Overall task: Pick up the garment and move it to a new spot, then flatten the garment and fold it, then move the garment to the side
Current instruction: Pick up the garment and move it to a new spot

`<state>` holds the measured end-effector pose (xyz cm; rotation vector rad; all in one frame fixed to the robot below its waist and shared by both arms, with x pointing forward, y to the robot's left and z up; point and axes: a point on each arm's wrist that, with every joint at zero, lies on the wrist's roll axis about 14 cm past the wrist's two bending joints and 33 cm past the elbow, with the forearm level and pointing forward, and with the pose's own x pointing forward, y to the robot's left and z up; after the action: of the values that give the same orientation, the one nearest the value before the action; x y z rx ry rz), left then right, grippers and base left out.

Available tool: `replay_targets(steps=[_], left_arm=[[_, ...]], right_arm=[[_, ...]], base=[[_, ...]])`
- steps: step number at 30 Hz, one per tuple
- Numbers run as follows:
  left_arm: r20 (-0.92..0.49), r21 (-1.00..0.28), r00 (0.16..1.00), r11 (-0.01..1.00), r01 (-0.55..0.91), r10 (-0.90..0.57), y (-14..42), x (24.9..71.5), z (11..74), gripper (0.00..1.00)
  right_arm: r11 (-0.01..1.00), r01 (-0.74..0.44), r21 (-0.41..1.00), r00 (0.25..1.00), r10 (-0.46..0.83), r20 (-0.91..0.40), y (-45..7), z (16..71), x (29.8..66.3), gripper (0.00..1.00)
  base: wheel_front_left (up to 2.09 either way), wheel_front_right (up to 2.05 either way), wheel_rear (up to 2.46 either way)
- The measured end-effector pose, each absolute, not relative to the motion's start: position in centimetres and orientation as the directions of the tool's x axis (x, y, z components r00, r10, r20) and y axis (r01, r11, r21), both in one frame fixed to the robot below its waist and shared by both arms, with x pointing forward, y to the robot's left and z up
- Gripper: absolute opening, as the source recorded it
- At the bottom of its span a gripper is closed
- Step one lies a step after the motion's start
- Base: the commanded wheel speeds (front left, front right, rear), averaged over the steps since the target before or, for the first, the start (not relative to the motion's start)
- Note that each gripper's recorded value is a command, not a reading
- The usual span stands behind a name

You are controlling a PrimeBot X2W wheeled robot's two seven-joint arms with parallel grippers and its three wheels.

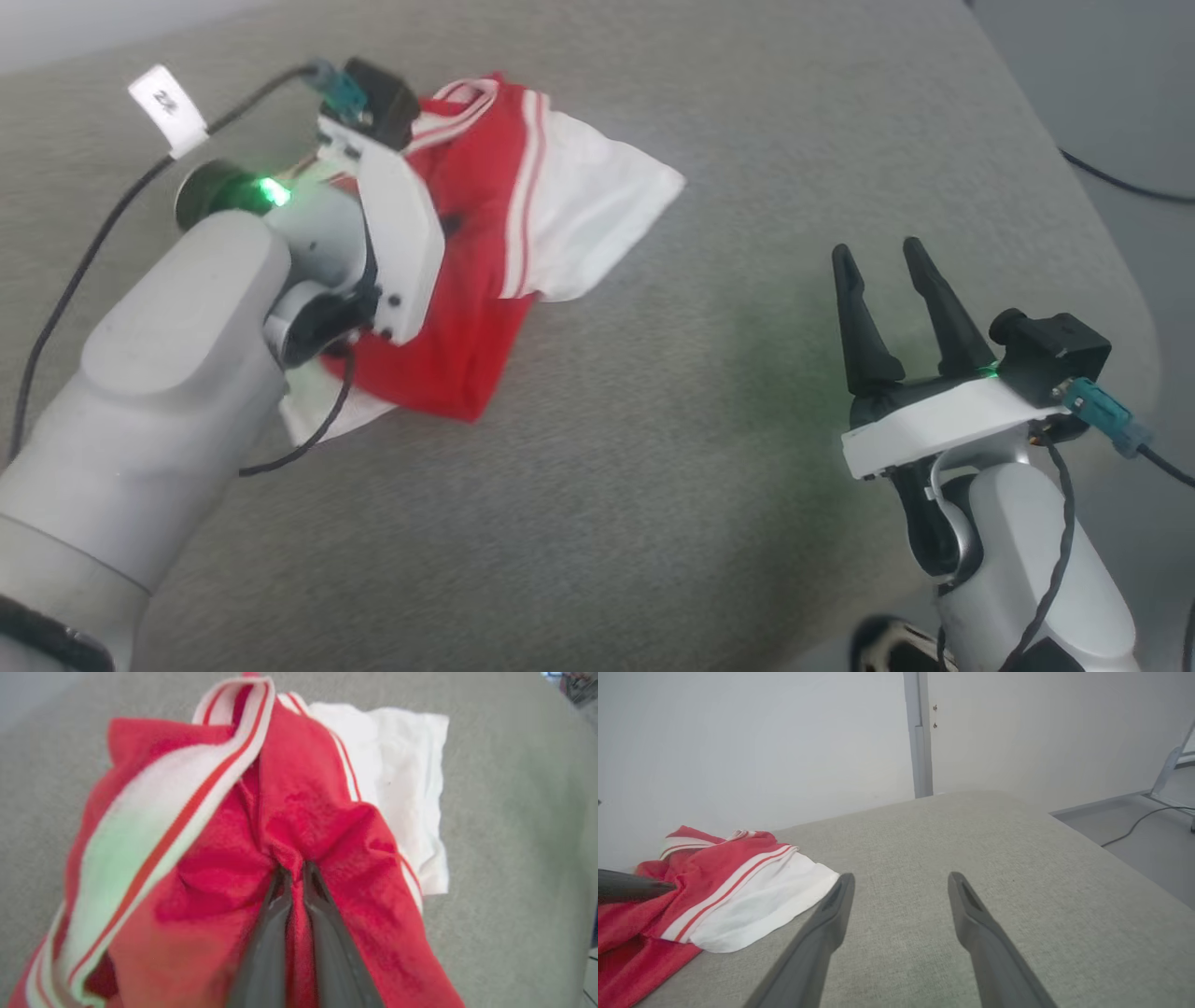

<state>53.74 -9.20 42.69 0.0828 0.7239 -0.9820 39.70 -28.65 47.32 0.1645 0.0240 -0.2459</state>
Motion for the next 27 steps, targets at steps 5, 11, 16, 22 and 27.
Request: replay_targets(steps=[5, 11, 16, 22, 27], left_arm=[[-0.702, -0.179, 0.278, 0.541, 0.822, -0.655, -9.3, 53.8, 38.6, 0.00], [-0.775, -0.063, 0.246, 0.459, 0.886, -0.582, -9.6, 54.1, 36.7, 0.00], [-0.767, -0.050, 0.250, 0.443, 0.895, -0.591, -9.7, 54.1, 36.6, 1.00], [-0.681, -0.071, 0.332, 0.510, 0.857, -0.653, -9.0, 54.6, 38.8, 1.00], [-0.518, -0.157, 0.431, 0.577, 0.802, -0.739, -8.4, 54.1, 43.8, 1.00]], right_arm=[[0.945, 0.277, 0.174, 0.961, -0.270, -0.066, -29.5, 46.8, 39.2, 1.00], [0.940, 0.292, 0.176, 0.956, -0.283, -0.079, -29.9, 46.4, 39.1, 1.00], [0.944, 0.277, 0.179, 0.961, -0.268, -0.075, -29.5, 46.5, 39.5, 1.00], [0.956, 0.242, 0.164, 0.970, -0.236, -0.056, -28.5, 46.9, 40.1, 1.00], [0.975, 0.172, 0.143, 0.985, -0.171, -0.026, -26.5, 47.7, 40.9, 1.00]], base=[[0.00, 0.00, 0.00], [0.00, 0.00, 0.00], [0.00, 0.00, 0.00], [0.00, 0.00, 0.00], [0.00, 0.00, 0.00]])
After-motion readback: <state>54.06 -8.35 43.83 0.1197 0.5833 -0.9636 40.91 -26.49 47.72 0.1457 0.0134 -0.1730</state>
